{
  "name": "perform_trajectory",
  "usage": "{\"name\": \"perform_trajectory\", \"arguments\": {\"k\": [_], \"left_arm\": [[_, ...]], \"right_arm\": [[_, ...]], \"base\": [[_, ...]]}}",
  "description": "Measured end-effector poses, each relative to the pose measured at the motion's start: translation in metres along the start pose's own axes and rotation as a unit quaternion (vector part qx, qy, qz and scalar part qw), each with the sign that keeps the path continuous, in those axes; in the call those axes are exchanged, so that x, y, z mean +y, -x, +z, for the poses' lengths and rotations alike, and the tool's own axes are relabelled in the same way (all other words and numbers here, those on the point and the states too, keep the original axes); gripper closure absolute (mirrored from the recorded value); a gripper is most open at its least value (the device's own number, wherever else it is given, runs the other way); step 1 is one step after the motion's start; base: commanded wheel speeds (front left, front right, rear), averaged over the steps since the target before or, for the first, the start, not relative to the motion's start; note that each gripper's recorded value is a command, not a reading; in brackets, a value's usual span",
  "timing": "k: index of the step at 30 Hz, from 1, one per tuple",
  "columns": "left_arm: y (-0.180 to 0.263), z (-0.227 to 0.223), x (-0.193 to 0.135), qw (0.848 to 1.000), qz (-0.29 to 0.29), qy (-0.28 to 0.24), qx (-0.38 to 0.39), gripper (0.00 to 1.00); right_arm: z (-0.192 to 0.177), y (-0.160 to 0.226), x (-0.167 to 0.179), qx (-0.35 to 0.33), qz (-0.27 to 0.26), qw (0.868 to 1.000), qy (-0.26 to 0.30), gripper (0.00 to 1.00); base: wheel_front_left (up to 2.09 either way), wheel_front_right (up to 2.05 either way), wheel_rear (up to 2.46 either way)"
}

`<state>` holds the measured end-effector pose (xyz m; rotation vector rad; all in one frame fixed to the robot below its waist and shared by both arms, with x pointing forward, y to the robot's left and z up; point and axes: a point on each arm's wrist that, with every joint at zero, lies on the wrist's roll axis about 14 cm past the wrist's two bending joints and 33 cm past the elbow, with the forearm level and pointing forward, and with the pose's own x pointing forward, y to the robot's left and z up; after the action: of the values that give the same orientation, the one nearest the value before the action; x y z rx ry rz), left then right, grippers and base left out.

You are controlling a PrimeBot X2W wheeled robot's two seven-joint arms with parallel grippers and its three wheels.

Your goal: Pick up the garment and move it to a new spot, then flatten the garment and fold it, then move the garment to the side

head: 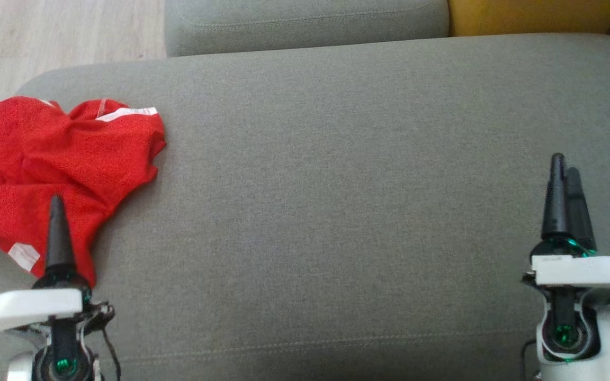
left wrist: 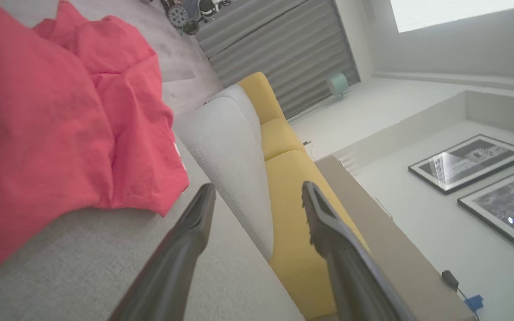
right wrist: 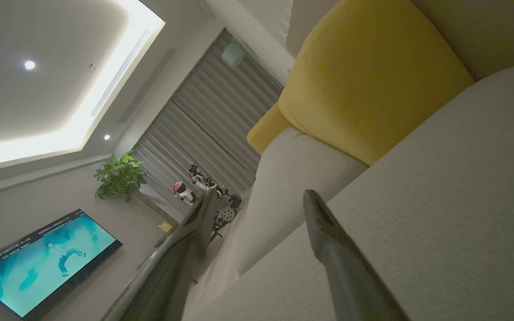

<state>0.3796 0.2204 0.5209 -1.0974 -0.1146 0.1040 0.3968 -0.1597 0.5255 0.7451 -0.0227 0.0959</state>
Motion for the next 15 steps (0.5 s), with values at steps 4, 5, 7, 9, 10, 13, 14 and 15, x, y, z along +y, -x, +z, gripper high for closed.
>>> {"name": "perform_trajectory", "arguments": {"k": [4, 5, 7, 9, 10, 13, 14, 15], "left_arm": [[-0.002, -0.003, -0.016, 0.999, -0.024, -0.043, 0.002, 0.00], [-0.002, -0.004, -0.019, 0.998, -0.028, -0.053, 0.003, 0.00], [-0.002, -0.007, -0.026, 0.996, -0.038, -0.076, 0.004, 0.00], [-0.002, -0.011, -0.034, 0.993, -0.050, -0.104, 0.006, 0.00], [-0.002, -0.013, -0.036, 0.991, -0.053, -0.119, 0.008, 0.00], [-0.001, -0.021, -0.043, 0.985, -0.063, -0.159, 0.014, 0.00], [0.000, -0.024, -0.046, 0.982, -0.068, -0.175, 0.017, 0.00], [0.000, -0.027, -0.047, 0.979, -0.071, -0.189, 0.019, 0.00]], "right_arm": [[-0.001, -0.002, 0.011, 0.001, 0.018, 0.999, 0.036, 0.00], [-0.001, -0.003, 0.014, 0.000, 0.023, 0.999, 0.046, 0.00], [-0.003, -0.003, 0.019, 0.001, 0.031, 0.998, 0.063, 0.00], [-0.007, -0.003, 0.023, 0.006, 0.038, 0.996, 0.082, 0.00], [-0.009, -0.002, 0.023, 0.009, 0.040, 0.995, 0.088, 0.00], [-0.013, -0.001, 0.023, 0.014, 0.040, 0.994, 0.099, 0.00], [-0.013, -0.001, 0.023, 0.014, 0.041, 0.993, 0.106, 0.00], [-0.014, 0.000, 0.023, 0.014, 0.041, 0.993, 0.112, 0.00]], "base": [[0.00, 0.00, 0.00], [0.00, 0.00, 0.00], [0.00, 0.00, 0.00], [0.00, 0.00, 0.00], [0.00, 0.00, 0.00], [0.00, 0.00, 0.00], [0.00, 0.00, 0.00], [0.00, 0.00, 0.00]]}}
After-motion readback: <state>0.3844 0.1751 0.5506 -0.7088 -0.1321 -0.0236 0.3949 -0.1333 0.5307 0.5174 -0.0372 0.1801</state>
